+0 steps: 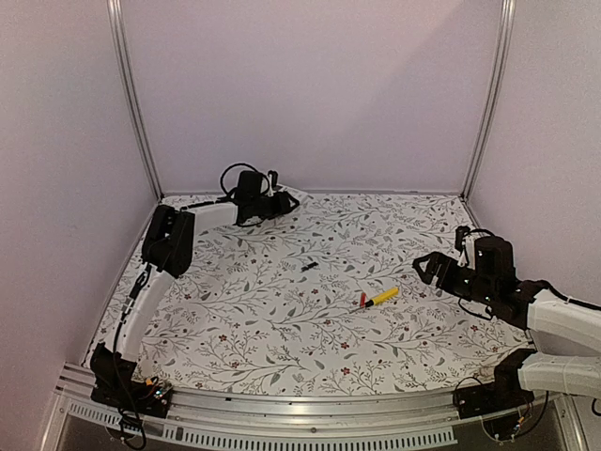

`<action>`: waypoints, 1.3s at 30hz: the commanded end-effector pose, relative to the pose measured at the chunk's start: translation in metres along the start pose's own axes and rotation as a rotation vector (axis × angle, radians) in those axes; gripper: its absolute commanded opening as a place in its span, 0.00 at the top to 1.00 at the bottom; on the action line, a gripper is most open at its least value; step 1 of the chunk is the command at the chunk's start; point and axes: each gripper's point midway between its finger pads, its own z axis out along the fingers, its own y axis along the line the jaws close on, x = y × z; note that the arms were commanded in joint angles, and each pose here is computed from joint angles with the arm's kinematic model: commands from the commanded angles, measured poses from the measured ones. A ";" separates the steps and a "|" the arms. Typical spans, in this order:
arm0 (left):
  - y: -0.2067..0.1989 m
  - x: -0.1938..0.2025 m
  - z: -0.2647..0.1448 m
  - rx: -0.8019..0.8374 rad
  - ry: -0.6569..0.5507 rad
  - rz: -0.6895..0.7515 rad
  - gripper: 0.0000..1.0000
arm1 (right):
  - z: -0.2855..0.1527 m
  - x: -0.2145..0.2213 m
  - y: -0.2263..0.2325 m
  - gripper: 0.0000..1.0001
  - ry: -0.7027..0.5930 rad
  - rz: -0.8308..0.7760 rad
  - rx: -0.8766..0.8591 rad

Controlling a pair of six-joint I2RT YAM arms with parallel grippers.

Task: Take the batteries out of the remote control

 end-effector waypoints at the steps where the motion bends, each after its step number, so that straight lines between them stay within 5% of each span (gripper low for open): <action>1: -0.040 -0.031 -0.038 0.020 -0.061 0.135 0.41 | -0.003 -0.012 -0.006 0.01 -0.040 -0.026 0.053; 14: -0.064 -0.037 -0.226 -0.156 -0.252 0.262 0.23 | -0.012 -0.051 -0.006 0.01 -0.136 -0.141 0.085; 23: 0.008 -0.010 -0.359 -0.366 -0.401 0.129 0.19 | -0.030 -0.088 -0.055 0.01 -0.247 -0.166 0.209; 29: 0.041 0.003 -0.435 -0.531 -0.606 0.106 0.12 | -0.049 -0.112 -0.079 0.01 -0.377 -0.202 0.274; 39: 0.032 0.026 -0.481 -0.596 -0.761 0.245 0.08 | -0.079 -0.115 -0.084 0.01 -0.621 -0.319 0.298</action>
